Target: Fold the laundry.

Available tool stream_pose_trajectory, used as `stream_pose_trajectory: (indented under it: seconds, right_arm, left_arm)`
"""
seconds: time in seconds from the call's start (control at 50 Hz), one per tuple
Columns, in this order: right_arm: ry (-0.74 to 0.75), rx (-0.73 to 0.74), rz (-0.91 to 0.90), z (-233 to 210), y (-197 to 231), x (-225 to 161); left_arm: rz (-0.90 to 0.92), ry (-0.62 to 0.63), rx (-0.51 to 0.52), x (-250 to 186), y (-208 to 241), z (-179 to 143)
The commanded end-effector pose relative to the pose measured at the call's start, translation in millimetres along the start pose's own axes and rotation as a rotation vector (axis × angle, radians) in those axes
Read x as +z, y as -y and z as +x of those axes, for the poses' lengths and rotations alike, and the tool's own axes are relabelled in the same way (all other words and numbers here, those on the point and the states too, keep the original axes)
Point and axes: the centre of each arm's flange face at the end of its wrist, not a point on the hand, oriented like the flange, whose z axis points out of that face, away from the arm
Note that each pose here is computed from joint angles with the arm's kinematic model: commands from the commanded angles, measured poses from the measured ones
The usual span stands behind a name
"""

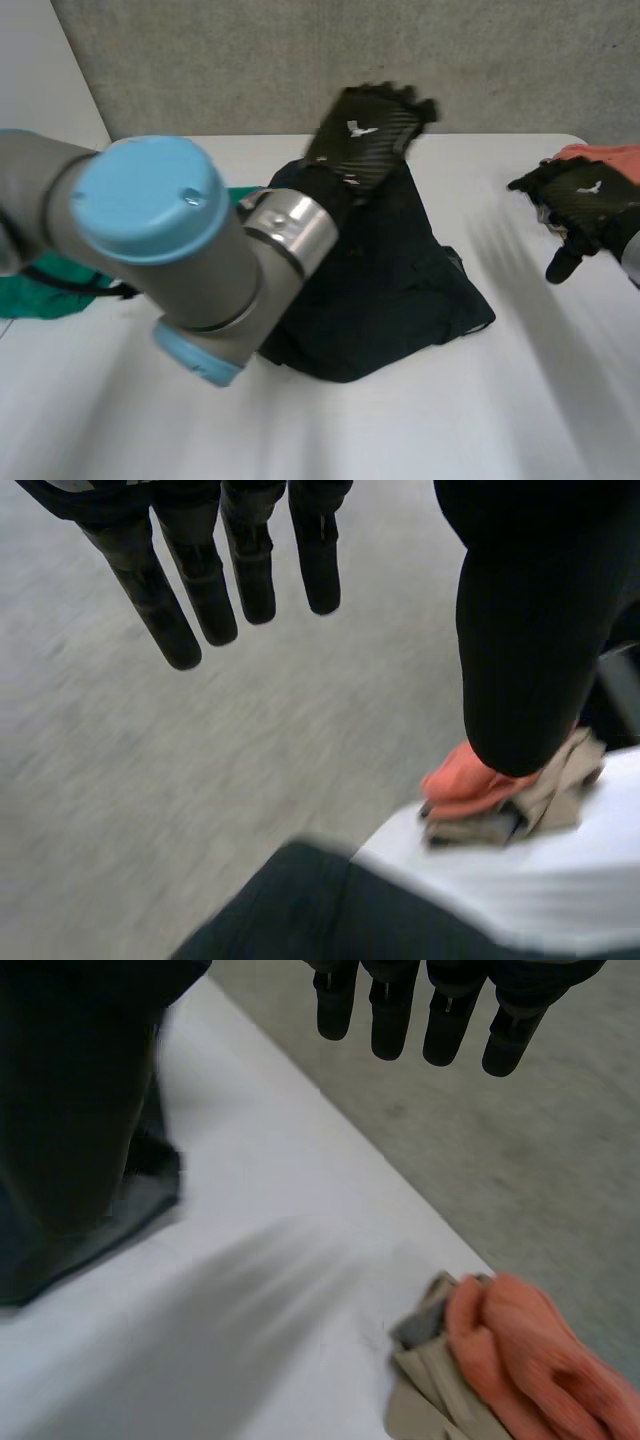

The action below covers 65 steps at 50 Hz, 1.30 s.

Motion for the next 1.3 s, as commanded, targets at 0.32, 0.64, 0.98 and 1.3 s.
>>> stream_pose_trajectory:
  seconds: [0.32, 0.64, 0.98, 1.3]
  right_arm:
    - [0.357, -0.168, 0.024, -96, -40, 34]
    - [0.273, -0.24, -0.014, -103, -56, 62]
    - [-0.054, -0.06, 0.471, 0, 141, -11]
    - [-0.188, 0.056, 0.716, 56, 239, -94]
  left_arm:
    - [-0.588, 0.322, -0.085, -114, -102, -47]
    - [-0.621, 0.266, -0.123, -87, -141, -42]
    - [0.184, 0.407, 0.083, -54, 116, -91]
    - [0.504, 0.455, 0.113, -71, 232, -104]
